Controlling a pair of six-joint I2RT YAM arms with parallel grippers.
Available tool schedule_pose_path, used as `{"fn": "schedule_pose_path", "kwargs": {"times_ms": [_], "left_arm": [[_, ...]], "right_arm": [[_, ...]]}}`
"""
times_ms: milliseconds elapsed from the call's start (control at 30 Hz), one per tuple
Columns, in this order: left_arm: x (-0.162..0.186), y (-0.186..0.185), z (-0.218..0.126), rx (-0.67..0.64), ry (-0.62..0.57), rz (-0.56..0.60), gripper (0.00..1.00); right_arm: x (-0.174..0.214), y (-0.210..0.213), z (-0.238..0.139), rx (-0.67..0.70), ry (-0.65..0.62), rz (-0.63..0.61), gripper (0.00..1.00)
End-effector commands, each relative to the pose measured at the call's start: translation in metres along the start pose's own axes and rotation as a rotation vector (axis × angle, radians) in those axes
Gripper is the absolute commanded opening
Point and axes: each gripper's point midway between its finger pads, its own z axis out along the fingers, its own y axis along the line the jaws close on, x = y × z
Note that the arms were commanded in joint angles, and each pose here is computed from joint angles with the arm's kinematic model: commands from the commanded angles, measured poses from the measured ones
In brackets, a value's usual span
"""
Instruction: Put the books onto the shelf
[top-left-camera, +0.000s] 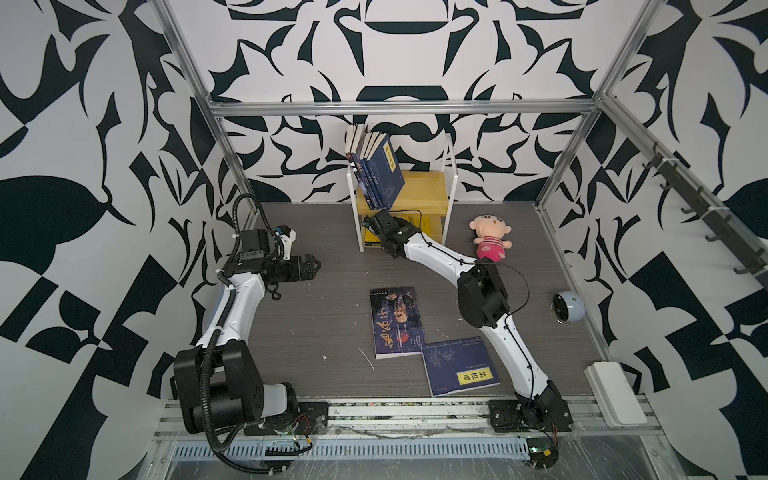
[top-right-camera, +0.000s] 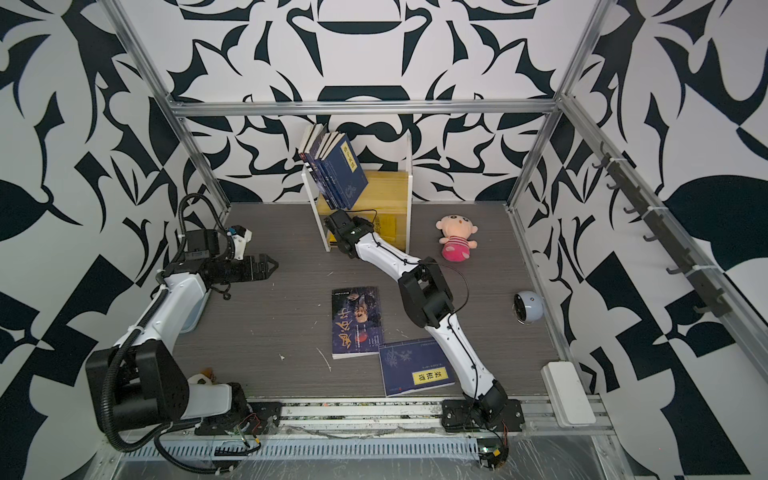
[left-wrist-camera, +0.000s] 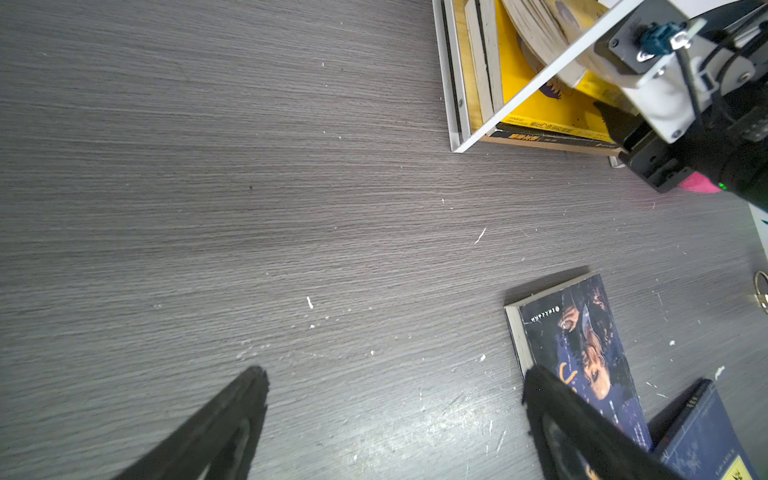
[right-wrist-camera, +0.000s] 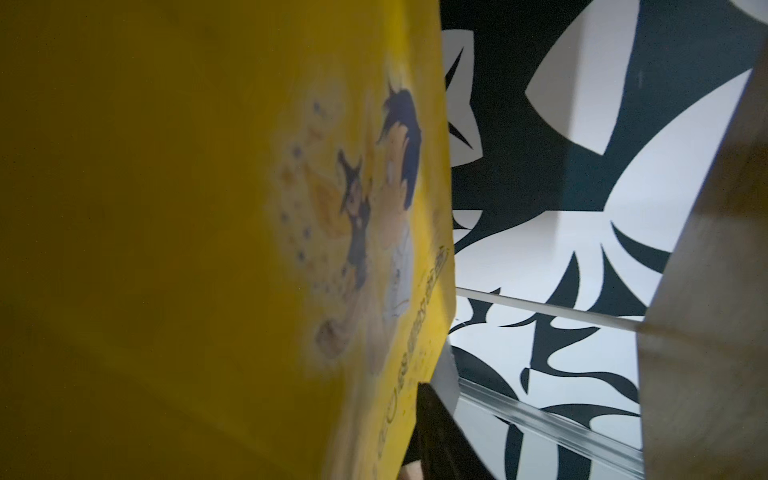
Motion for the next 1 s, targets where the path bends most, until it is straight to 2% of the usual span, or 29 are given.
{"fn": "schedule_pose_path", "kwargs": {"times_ms": [0,133,400,600,867,967], "left_arm": [[0.002,-0.004,-0.004,0.018,-0.011,-0.007,1.00],[0.002,-0.004,-0.004,0.018,-0.013,-0.006,1.00],[0.001,-0.005,-0.003,0.024,-0.011,-0.008,1.00],[0.004,-0.016,0.000,0.092,0.000,-0.035,1.00],[0.030,-0.065,0.029,0.249,0.102,-0.122,0.93],[0.048,-0.087,0.044,0.292,0.176,-0.157,0.88]], "right_arm": [[-0.029,-0.049,-0.059,0.017,-0.138,0.096,0.47],[-0.026,-0.051,-0.074,-0.027,-0.159,0.094,0.48],[0.007,-0.039,-0.086,-0.093,-0.171,-0.017,0.50],[0.046,-0.031,-0.088,-0.179,-0.122,0.093,0.50],[0.089,0.014,-0.134,-0.410,-0.158,0.334,0.50],[0.115,0.050,-0.148,-0.510,-0.187,0.314,0.50]]}}
